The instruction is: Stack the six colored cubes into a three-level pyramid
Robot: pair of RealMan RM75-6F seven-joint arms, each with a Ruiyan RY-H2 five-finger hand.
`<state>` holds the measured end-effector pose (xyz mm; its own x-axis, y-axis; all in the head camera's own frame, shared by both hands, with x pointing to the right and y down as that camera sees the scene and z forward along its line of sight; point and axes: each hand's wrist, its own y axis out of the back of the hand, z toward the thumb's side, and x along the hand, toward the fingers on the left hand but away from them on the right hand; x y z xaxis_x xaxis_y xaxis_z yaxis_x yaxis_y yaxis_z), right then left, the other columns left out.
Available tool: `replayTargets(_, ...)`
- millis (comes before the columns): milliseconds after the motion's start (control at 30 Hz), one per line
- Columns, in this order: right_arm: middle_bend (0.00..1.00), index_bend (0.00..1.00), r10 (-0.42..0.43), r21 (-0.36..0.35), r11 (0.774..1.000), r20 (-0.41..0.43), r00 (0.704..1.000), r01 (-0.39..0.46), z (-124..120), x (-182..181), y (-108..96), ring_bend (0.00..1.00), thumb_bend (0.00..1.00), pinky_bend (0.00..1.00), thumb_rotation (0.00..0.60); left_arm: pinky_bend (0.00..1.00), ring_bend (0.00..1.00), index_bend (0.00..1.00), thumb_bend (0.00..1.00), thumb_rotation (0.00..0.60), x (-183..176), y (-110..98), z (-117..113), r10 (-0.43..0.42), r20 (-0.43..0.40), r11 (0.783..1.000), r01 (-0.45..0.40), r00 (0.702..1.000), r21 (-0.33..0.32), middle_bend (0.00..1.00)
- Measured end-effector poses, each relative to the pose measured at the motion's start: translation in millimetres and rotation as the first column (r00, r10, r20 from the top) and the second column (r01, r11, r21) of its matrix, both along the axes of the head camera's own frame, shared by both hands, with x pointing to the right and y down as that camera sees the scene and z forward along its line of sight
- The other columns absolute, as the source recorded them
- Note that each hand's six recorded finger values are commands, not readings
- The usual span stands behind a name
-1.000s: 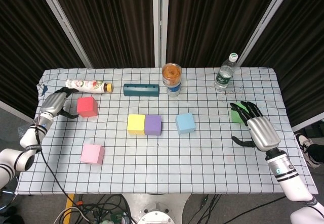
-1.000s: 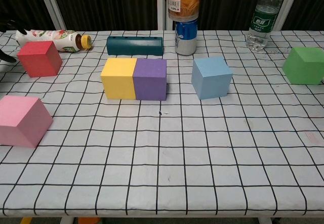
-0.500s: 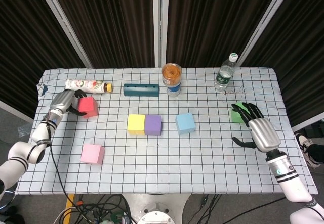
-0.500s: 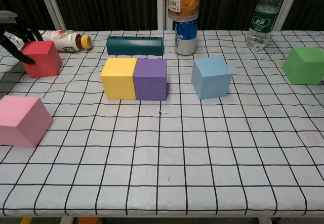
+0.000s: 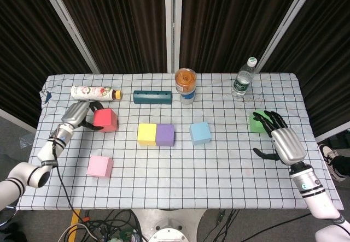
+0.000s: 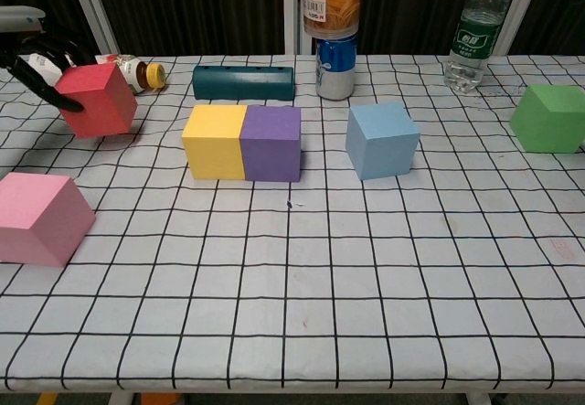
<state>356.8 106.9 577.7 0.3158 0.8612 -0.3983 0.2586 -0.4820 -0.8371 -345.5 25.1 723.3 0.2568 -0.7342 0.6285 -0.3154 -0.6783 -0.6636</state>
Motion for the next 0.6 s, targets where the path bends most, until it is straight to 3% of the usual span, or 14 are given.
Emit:
replayTargets(133,0.19,0.00,0.001,0.001,1.000,0.006,1.000,-0.001,-0.4,2.2,1.0,0.01,0.15,0.00,0.600,0.23,0.40,0.45,0.12,0.600,24.7,15.6,-8.9,0.031,-0.010,0.999,-0.031,0.999,-0.013,0.48)
replayTargets(600,0.19,0.00,0.017,0.000,1.000,0.009,1.000,-0.017,-2.8,14.7,6.3,0.01,0.15,0.00,0.600,0.25,0.40,0.42,0.12,0.600,66.9,40.3,-21.3,0.022,0.099,1.000,-0.024,0.995,0.016,0.47)
